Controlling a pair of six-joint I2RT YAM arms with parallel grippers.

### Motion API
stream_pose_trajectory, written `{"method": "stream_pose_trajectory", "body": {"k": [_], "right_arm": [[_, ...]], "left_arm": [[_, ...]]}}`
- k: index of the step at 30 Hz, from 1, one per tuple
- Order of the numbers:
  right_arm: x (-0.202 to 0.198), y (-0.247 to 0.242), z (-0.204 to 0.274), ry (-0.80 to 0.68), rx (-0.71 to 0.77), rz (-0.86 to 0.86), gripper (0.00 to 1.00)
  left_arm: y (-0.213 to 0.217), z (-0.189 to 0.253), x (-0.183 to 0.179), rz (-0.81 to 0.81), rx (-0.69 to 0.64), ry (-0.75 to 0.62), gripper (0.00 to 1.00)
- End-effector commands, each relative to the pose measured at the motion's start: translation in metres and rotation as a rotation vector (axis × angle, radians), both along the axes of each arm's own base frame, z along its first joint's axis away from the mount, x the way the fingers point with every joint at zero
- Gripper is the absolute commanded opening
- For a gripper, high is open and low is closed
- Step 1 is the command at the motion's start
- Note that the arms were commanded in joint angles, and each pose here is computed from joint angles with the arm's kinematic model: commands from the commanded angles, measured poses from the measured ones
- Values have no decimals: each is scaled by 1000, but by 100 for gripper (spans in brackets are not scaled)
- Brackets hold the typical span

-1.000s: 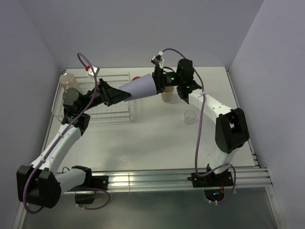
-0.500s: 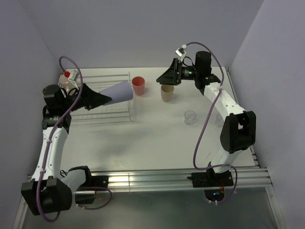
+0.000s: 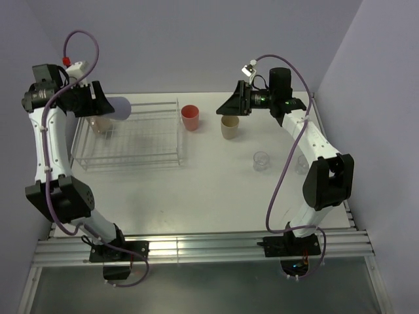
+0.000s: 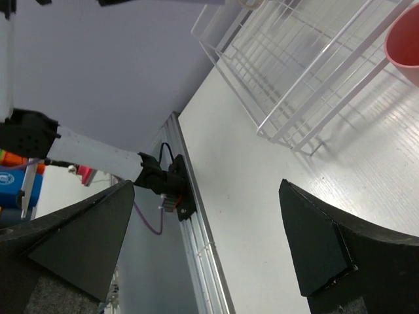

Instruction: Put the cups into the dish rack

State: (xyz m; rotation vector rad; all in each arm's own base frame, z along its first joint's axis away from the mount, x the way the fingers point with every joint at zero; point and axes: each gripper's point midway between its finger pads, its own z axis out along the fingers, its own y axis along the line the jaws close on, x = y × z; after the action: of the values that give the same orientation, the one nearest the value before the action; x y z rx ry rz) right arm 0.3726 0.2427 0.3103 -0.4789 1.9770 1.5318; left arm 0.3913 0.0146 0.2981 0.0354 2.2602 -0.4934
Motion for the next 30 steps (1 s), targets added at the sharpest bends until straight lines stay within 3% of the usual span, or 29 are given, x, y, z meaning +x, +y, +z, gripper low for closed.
{"method": "stream_pose_trajectory", "body": {"k": [1,9,20,30], "right_arm": [[-3,1,25,-95,-2,4,100],[-5,-1,10,-70,-30,14,100],[-7,-1,-5,-40,-47,26,100],[-8,-1,-7,-41,-49,37,100]], "left_arm": [[41,-5,1,59,230,81,0],[67,-15,29,52,454,138,0],[68,-55,-25,-66,452,285,0],[85,-84,-19,-66,438,389,0]]}}
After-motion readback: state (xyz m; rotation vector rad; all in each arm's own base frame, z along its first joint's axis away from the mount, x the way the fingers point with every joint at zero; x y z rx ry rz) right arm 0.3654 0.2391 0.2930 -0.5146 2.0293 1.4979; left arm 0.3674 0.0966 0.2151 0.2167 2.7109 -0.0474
